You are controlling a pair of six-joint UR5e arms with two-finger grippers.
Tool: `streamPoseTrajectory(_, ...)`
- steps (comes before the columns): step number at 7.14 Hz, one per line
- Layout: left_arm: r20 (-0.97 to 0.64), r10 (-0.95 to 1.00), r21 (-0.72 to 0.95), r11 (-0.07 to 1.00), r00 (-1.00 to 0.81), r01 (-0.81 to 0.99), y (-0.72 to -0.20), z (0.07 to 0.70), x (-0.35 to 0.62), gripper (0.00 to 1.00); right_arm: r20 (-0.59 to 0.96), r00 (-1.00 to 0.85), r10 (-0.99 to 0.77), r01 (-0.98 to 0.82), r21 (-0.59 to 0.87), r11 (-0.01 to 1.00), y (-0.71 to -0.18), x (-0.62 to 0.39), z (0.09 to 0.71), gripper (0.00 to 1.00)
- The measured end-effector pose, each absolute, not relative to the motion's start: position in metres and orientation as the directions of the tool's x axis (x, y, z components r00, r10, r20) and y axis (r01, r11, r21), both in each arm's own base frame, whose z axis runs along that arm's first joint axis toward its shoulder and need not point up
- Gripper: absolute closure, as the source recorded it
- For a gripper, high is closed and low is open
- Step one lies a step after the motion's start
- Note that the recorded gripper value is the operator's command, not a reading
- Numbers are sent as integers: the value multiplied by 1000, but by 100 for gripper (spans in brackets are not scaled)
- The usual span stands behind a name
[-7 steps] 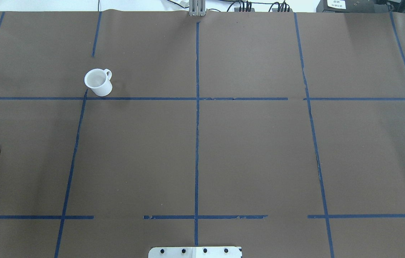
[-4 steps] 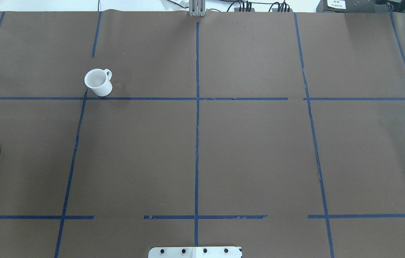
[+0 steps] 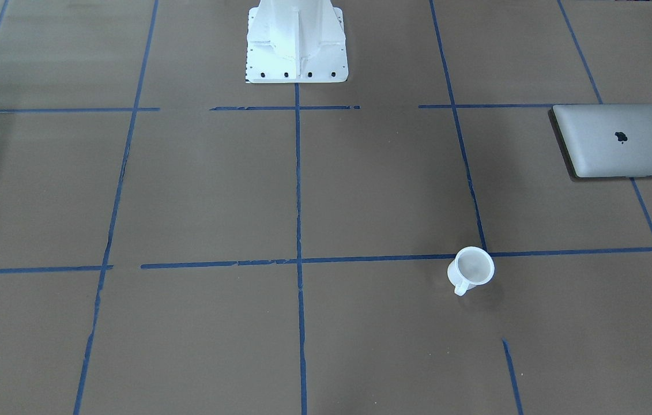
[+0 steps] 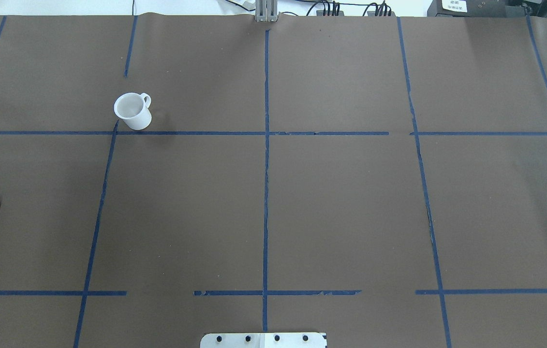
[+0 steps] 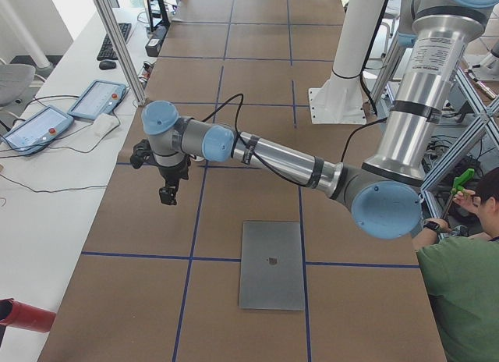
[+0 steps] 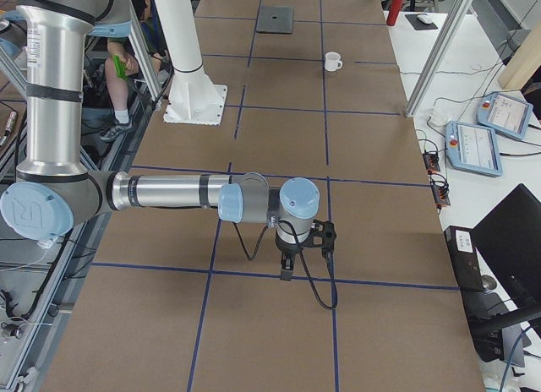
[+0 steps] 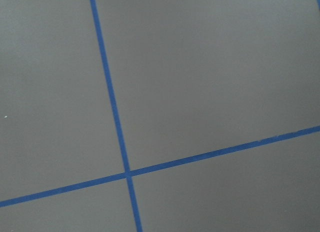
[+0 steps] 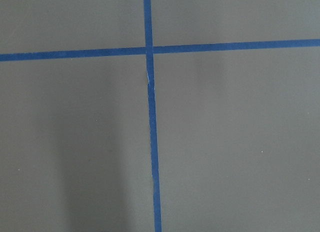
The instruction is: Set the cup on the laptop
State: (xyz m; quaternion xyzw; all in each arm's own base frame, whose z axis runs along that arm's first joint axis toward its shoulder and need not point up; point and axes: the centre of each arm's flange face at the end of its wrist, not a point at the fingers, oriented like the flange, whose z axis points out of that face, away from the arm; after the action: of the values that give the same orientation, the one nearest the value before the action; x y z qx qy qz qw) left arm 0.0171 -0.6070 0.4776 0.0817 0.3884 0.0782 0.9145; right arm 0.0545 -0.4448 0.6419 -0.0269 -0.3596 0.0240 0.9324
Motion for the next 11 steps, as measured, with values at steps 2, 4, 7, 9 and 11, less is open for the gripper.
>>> streamPoseTrajectory(2, -713, 210, 201, 975, 670, -91, -620, 437, 72, 0, 669, 740, 64, -25, -67, 997, -445, 55, 642, 0)
streamPoseTrajectory(4, -733, 191, 181, 980, 653, -84, -630, 396, 124, 0, 669, 740, 64, -25, -67, 997, -445, 55, 642, 0)
streamPoseTrajectory(7, -776, 154, 144, 987, 611, -64, -624, 361, 220, 0, 669, 740, 64, -25, -67, 997, -445, 55, 642, 0)
streamPoseTrajectory(9, -765, 171, 171, 983, 620, -60, -653, 361, 271, 0, 669, 740, 64, -25, -67, 997, -445, 55, 642, 0)
streamPoseTrajectory(11, -754, 183, 178, 981, 631, -72, -682, 356, 308, 0, 669, 740, 64, -25, -67, 997, -445, 55, 642, 0)
